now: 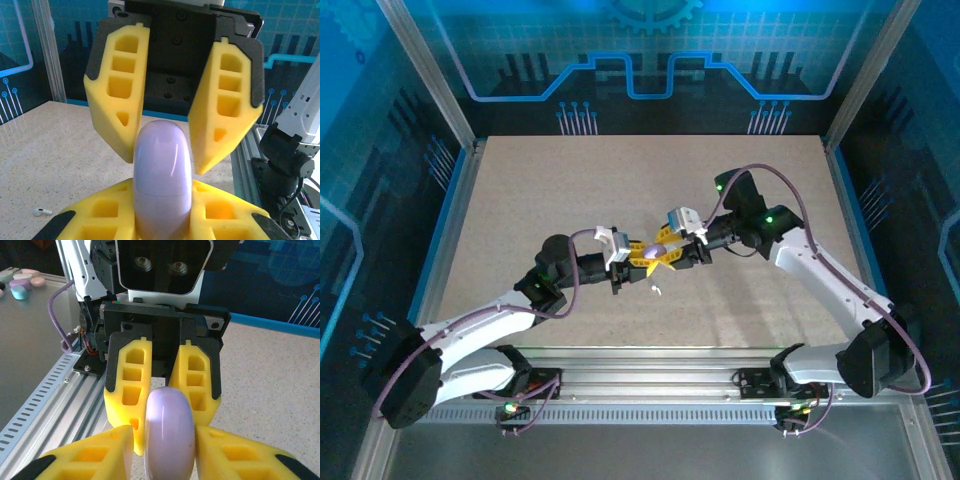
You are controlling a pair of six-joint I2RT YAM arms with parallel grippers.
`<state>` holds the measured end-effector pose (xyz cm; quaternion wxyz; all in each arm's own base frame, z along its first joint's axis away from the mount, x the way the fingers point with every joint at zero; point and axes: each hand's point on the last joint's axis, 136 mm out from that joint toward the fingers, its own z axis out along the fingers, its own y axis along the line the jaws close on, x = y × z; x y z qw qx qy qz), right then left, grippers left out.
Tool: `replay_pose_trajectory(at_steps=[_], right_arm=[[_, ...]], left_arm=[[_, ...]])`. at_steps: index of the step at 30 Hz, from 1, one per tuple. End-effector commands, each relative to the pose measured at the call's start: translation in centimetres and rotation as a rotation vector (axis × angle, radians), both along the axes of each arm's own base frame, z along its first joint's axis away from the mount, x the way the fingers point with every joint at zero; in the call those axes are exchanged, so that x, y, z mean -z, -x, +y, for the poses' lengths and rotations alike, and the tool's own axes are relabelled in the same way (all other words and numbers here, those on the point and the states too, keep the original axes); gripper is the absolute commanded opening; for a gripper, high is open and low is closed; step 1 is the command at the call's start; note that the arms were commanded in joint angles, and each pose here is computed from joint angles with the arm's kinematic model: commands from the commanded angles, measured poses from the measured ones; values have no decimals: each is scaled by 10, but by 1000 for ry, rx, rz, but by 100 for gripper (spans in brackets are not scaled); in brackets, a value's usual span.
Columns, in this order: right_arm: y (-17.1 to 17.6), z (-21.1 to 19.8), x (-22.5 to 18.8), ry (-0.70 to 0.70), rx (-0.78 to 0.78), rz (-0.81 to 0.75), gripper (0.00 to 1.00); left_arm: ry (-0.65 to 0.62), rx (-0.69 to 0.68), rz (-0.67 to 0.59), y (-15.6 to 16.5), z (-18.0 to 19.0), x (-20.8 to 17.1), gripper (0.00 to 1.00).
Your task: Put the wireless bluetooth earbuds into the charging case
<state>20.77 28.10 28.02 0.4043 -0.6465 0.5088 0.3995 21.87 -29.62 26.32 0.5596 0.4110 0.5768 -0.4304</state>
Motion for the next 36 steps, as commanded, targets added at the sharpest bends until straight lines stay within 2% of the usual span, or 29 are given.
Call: replay_pose_trajectory(at_steps=[1, 6, 10, 14, 16, 20, 22, 25, 36], right_arm=[[8, 4, -9, -19, -51, 3, 30], [10, 3, -9, -10, -61, -2, 17], [9, 2, -8, -1, -49, -19, 14], [9, -4, -5, 20, -6, -25, 13], [7, -11, -1, 25, 36, -27, 12], [1, -31, 8, 42, 124, 4, 12], [-1, -41, 15, 69, 162, 33, 12], [-6, -57, 28, 122, 230, 85, 13], [-48, -117, 69, 347, 598, 261, 14]], left_arm=[[16, 8, -55, 5, 0, -15, 4], [13, 3, -58, 6, 2, -14, 5], [9, -3, -58, 7, 3, -14, 7], [-6, -34, -52, 3, 6, -10, 15], [-14, -55, -45, 0, 8, -5, 26], [-27, -99, -30, -6, 12, 1, 57], [-39, -134, -16, -12, 14, 3, 67], [-65, -179, -5, -20, 17, 6, 78], [-183, -345, 51, -58, 22, 20, 81]])
